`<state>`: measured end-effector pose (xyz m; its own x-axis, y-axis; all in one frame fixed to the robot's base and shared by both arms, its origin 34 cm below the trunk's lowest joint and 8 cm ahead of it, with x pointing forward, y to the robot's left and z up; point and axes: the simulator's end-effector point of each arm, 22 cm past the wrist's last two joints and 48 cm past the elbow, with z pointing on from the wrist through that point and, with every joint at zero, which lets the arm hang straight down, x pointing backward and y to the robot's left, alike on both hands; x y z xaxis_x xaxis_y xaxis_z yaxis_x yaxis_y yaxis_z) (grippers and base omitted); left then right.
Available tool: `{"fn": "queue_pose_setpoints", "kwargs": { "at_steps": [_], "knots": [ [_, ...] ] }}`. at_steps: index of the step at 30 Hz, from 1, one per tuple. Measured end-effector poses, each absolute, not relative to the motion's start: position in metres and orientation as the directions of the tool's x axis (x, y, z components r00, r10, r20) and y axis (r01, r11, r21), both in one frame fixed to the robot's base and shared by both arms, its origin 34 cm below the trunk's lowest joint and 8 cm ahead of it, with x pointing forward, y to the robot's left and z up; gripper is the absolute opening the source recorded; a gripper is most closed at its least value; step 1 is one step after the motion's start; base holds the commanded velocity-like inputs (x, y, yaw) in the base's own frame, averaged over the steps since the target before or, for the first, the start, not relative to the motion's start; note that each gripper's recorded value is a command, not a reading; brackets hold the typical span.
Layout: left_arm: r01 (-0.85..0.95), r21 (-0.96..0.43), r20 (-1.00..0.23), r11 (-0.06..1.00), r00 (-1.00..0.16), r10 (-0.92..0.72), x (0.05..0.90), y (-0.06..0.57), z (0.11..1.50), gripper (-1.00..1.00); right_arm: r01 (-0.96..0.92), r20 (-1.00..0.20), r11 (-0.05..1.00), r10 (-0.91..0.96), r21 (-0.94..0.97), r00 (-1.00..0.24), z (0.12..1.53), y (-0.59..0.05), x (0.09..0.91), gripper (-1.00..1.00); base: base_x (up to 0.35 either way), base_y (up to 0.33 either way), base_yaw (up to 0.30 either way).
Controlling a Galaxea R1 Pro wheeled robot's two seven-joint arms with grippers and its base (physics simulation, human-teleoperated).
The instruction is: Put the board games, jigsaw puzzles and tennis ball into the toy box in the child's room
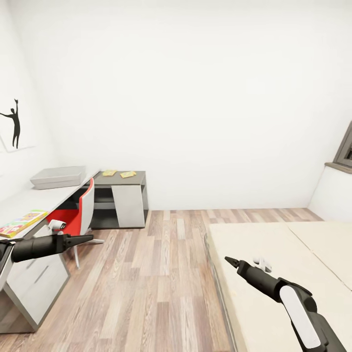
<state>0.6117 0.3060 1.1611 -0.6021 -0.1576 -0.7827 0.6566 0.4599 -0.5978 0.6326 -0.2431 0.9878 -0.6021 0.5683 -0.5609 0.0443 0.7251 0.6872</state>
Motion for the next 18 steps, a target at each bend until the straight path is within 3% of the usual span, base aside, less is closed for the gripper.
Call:
{"fn": "queue_pose_setpoints", "kwargs": {
  "at_steps": [18],
  "knots": [
    [0.657,-0.598,-0.783,0.46,-0.602,-0.158,0.6117,0.306,1.161,1.0,0.044,-0.561,0.725,0.568,0.687,-0.602,0.988,-0.2431,0.6328,1.0,0.0,-0.119,0.0]
  ]
}}
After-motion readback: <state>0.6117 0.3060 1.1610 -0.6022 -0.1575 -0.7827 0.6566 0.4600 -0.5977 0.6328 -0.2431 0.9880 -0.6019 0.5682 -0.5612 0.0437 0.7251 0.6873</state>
